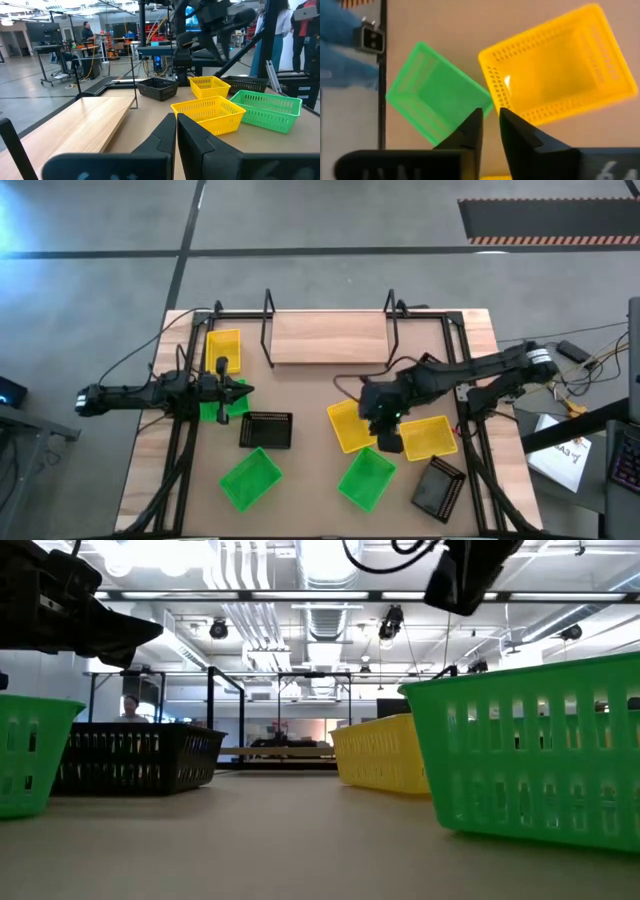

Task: Stack baskets on shelf by color
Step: Put the middle yellow basket on the shelf

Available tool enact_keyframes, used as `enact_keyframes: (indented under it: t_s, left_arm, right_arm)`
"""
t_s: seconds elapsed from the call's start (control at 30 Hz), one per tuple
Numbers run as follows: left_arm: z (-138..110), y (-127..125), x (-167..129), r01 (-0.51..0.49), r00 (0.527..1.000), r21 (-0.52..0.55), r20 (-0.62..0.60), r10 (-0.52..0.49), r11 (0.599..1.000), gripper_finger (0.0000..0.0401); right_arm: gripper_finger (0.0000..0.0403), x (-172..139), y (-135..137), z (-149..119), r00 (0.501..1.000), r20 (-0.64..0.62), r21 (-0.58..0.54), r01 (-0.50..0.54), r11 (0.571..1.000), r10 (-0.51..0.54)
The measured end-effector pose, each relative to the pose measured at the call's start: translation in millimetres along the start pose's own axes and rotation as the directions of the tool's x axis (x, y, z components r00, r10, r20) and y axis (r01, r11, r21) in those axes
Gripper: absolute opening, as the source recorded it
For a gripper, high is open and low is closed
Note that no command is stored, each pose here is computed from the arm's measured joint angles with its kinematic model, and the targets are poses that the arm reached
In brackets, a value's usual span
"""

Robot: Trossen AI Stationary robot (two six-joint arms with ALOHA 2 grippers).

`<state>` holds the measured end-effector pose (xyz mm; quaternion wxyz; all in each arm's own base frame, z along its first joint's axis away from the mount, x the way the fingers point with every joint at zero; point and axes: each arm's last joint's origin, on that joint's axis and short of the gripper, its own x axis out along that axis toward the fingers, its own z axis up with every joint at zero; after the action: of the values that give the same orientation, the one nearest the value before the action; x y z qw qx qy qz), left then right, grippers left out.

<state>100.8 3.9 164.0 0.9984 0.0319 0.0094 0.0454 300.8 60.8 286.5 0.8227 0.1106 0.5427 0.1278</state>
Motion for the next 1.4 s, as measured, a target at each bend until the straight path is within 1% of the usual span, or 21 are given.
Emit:
enact_keyframes:
  t_s: [0.07, 0.2, 0.3, 0.4, 0.6, 0.7, 0.83, 0.9, 1.0, 1.07, 1.17, 1.23, 1.3, 1.4]
  left_arm:
    - [0.0, 0.0, 0.0, 0.000, 1.000, 0.000, 0.000, 0.000, 1.000, 0.0000]
    - [0.0, 0.0, 0.0, 0.000, 1.000, 0.000, 0.000, 0.000, 1.000, 0.0000]
    - [0.0, 0.0, 0.0, -0.001, 1.000, 0.000, 0.000, 0.001, 1.000, 0.0000]
    - [0.0, 0.0, 0.0, -0.001, 1.000, 0.000, 0.000, 0.001, 1.000, 0.0000]
    - [0.0, 0.0, 0.0, -0.001, 1.000, 0.000, 0.000, 0.001, 1.000, 0.0000]
    - [0.0, 0.0, 0.0, -0.001, 1.000, 0.000, 0.000, 0.001, 1.000, 0.0000]
    - [0.0, 0.2, 0.0, -0.007, 1.000, 0.000, 0.000, 0.007, 1.000, 0.0000]
    - [0.0, 0.2, 0.0, -0.007, 1.000, 0.008, -0.001, 0.007, 1.000, 0.0000]
    - [0.0, 0.4, 0.0, -0.012, 1.000, 0.152, 0.000, 0.012, 0.988, 0.0000]
    - [0.0, 0.4, 0.0, -0.012, 1.000, 0.223, -0.001, 0.012, 0.975, 0.0000]
    - [0.0, 0.4, 0.0, -0.012, 1.000, 0.229, -0.001, 0.012, 0.973, 0.0000]
    - [0.0, 0.4, 0.0, -0.011, 1.000, 0.229, -0.001, 0.012, 0.973, 0.0000]
    - [0.0, 0.4, 0.0, -0.012, 1.000, 0.229, 0.000, 0.012, 0.973, 0.0000]
    - [0.0, 0.3, 0.0, -0.011, 1.000, 0.229, -0.001, 0.012, 0.973, 0.0000]
  right_arm:
    - [0.0098, 15.6, -0.3, 4.0, 0.999, -0.040, -0.040, 0.003, 0.999, -0.005]
    - [0.0139, 43.6, -3.6, 10.9, 0.994, -0.105, -0.068, 0.009, 0.998, -0.016]
    - [0.0153, 56.0, -3.4, 16.8, 0.994, -0.106, -0.086, 0.005, 0.996, -0.014]
    - [0.0153, 72.5, -3.8, 18.2, 0.992, -0.124, -0.094, 0.019, 0.995, -0.030]
    - [0.0133, 92.0, -1.2, 19.0, 0.988, -0.146, -0.109, 0.029, 0.994, -0.045]
    - [0.0122, 104.7, -2.5, 17.4, 0.982, -0.163, -0.122, 0.079, 0.989, -0.099]
    - [0.0109, 118.3, -3.9, 21.0, 0.982, -0.156, -0.125, 0.092, 0.988, -0.111]
    - [0.0104, 127.0, -6.0, 19.9, 0.977, -0.173, -0.125, 0.102, 0.987, -0.123]
    - [0.0092, 137.2, -7.8, 23.2, 0.975, -0.181, -0.123, 0.111, 0.986, -0.132]
    - [0.0079, 140.9, -8.3, 25.6, 0.973, -0.184, -0.123, 0.121, 0.985, -0.143]
    - [0.0052, 142.0, -7.8, 32.7, 0.969, -0.170, -0.109, 0.165, 0.980, -0.182]
    - [0.0032, 136.7, -5.4, 39.5, 0.969, -0.149, -0.093, 0.183, 0.979, -0.195]
    - [0.0015, 126.9, -2.8, 47.7, 0.972, -0.112, -0.085, 0.195, 0.977, -0.204]
    - [0.0010, 105.7, 1.3, 60.6, 0.970, -0.072, -0.081, 0.228, 0.970, -0.234]
